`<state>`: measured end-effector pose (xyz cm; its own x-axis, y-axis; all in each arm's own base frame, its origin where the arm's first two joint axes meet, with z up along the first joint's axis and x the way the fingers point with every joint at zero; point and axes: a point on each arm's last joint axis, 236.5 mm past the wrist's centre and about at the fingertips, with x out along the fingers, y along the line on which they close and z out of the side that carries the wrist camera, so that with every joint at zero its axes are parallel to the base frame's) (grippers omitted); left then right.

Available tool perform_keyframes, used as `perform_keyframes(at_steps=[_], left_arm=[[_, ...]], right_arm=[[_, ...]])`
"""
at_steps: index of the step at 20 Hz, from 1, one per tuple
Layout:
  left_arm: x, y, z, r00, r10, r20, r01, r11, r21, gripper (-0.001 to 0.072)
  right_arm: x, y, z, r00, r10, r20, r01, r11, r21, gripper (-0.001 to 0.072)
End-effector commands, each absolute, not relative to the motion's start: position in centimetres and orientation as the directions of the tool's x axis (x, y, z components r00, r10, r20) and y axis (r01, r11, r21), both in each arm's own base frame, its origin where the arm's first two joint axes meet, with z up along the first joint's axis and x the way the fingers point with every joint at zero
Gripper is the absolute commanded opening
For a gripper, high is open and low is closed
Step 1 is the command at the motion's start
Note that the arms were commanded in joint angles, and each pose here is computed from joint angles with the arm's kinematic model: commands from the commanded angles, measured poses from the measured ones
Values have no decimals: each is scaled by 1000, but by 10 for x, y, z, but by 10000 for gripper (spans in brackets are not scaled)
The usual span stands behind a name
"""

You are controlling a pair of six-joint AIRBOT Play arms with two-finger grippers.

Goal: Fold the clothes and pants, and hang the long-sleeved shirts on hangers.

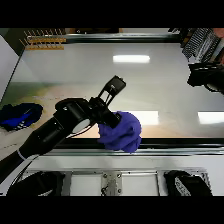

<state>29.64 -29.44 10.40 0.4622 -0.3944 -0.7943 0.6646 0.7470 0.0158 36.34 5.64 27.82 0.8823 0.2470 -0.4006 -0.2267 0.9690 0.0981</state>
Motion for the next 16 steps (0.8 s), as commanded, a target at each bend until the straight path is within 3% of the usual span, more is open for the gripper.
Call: perform_keyframes(at_steps=[1,2,3,6,10,13,16], left_arm=[[337,-252,107,510,-351,-785,494,867,-67,682],[351,-235,100,514,-344,-786,428,897,-112,682],[362,-217,87,499,-342,-796,348,920,-178,682],[371,-183,14,332,-417,-846,102,907,-408,682],[357,-167,-63,148,-577,-803,-224,771,-596,681],[331,-179,-90,6,-663,-749,-282,718,-637,681],[316,-199,-108,-51,-689,-723,-313,699,-643,682]], right_arm=[[350,61,256,827,268,-494,-246,963,111,205],[345,63,248,804,275,-527,-253,961,116,431],[341,65,239,778,282,-561,-259,958,122,540],[331,68,214,701,296,-649,-271,952,142,528],[331,70,191,629,305,-715,-264,949,172,527],[336,75,182,604,329,-726,-267,942,205,527],[339,87,176,575,377,-726,-276,925,262,527]])
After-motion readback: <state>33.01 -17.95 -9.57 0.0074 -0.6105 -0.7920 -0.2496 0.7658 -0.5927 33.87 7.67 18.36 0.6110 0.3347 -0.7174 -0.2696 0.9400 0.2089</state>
